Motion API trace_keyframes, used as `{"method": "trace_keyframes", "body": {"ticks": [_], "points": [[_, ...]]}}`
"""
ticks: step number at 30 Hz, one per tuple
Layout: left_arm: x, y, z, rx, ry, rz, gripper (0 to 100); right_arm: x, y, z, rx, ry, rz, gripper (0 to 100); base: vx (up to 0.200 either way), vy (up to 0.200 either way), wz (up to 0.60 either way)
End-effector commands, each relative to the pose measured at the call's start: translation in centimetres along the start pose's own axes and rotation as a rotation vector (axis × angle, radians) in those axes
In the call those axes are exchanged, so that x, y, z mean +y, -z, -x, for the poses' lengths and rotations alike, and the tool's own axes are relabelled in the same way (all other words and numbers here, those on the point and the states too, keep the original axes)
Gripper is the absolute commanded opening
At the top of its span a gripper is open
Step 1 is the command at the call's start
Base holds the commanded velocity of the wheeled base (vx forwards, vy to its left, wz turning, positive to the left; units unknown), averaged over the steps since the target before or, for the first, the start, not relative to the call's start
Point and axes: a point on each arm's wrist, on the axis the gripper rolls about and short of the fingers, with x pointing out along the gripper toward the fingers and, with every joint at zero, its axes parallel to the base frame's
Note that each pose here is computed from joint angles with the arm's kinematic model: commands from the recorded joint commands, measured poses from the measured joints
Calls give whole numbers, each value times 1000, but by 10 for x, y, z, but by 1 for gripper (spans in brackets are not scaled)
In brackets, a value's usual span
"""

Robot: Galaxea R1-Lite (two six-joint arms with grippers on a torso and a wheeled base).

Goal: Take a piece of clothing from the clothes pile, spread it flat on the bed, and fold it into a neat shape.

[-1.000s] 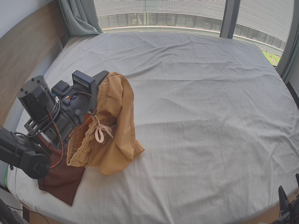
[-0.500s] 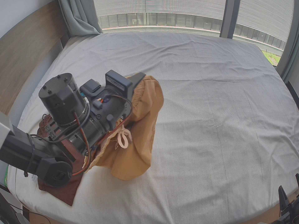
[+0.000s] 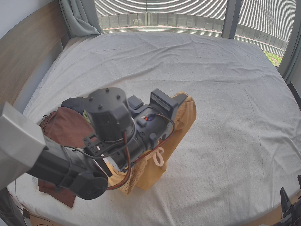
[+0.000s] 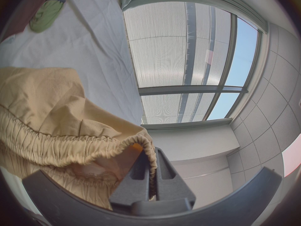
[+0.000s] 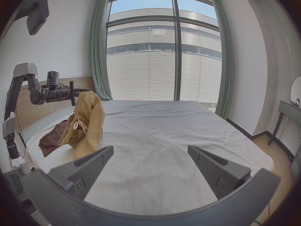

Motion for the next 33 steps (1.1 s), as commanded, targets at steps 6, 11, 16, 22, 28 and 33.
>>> {"method": "trace_keyframes", "body": {"ticks": [6, 11, 16, 22, 28, 33], "points": [[9, 33, -25, 110, 16, 72, 0, 0, 4, 0, -2, 1, 2, 100, 0, 0, 0], [-2, 45, -25, 185, 24, 139, 0, 0, 4, 0, -2, 1, 0, 100, 0, 0, 0], [-20, 52, -29, 213, 86, 160, 0, 0, 4, 0, -2, 1, 0, 100, 0, 0, 0], [-60, 57, -30, 246, 179, 180, 0, 0, 4, 0, -2, 1, 0, 100, 0, 0, 0], [-104, 50, -27, 242, 286, 226, 0, 0, 4, 0, -2, -1, 0, 100, 0, 0, 0], [-132, 36, -23, 226, 321, 290, 0, 0, 4, 0, -2, -1, -1, 100, 0, 0, 0]]}}
